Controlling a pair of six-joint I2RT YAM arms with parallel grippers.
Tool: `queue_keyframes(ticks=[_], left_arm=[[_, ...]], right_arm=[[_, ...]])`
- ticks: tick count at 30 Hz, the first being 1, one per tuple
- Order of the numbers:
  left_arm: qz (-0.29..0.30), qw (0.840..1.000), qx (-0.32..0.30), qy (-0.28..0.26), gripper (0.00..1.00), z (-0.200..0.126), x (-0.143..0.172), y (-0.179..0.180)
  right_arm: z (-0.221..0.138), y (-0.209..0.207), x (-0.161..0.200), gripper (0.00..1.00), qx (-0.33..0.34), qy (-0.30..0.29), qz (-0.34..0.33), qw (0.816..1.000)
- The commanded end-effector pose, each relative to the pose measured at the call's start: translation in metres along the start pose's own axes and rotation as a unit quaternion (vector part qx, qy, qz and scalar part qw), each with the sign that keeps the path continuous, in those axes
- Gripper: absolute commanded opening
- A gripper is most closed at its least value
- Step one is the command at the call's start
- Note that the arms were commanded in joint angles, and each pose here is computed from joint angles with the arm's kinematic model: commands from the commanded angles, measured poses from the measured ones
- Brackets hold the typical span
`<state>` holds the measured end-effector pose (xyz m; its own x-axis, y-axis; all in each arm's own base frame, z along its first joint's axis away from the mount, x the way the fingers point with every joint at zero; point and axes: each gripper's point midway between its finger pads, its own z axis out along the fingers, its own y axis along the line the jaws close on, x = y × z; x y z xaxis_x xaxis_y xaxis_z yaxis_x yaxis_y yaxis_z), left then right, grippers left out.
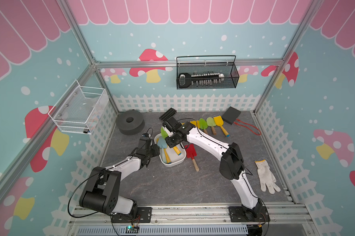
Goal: Take the shovel out of the storage box
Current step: Pick up the shovel from the storage box, then place the shovel at the center of the board.
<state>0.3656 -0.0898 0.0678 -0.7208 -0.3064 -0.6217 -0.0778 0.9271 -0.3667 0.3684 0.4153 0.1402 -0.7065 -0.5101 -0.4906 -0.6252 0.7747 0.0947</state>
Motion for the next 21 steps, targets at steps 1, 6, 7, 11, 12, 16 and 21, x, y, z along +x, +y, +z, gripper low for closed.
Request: queue_keyframes(ticks=[1,6,7,11,12,16,21], left_arm=[[0.000,1.000,0.007,-0.007,0.42,-0.004,-0.006,-0.004],[0.000,1.000,0.007,-0.008,0.43,-0.004,-0.006,-0.003],[0.000,1.000,0.007,-0.007,0.43,-0.004,-0.006,-0.004],[-0.001,1.000,0.008,-0.007,0.43,-0.003,-0.006,-0.004],[-0.001,1.000,0.008,-0.006,0.43,-0.003,-0.005,-0.004],[-0.001,1.000,0.007,-0.007,0.43,-0.002,-0.005,-0.003],[-0.001,1.000,0.007,-0.008,0.43,-0.003,-0.006,-0.003]], right_arm=[[-0.026,0.011,-0.020,0.06,-0.067,-0.058,0.000,0.996],[-0.038,0.005,-0.009,0.07,-0.096,-0.069,0.003,0.993],[-0.039,0.003,-0.006,0.07,-0.092,-0.068,0.002,0.993],[-0.046,-0.007,0.010,0.07,-0.094,-0.060,0.004,0.994],[-0.046,-0.010,0.015,0.07,-0.095,-0.057,0.009,0.994],[-0.054,-0.023,0.034,0.07,-0.095,-0.052,0.029,0.994],[-0.058,-0.041,0.063,0.07,-0.093,-0.032,0.053,0.994]])
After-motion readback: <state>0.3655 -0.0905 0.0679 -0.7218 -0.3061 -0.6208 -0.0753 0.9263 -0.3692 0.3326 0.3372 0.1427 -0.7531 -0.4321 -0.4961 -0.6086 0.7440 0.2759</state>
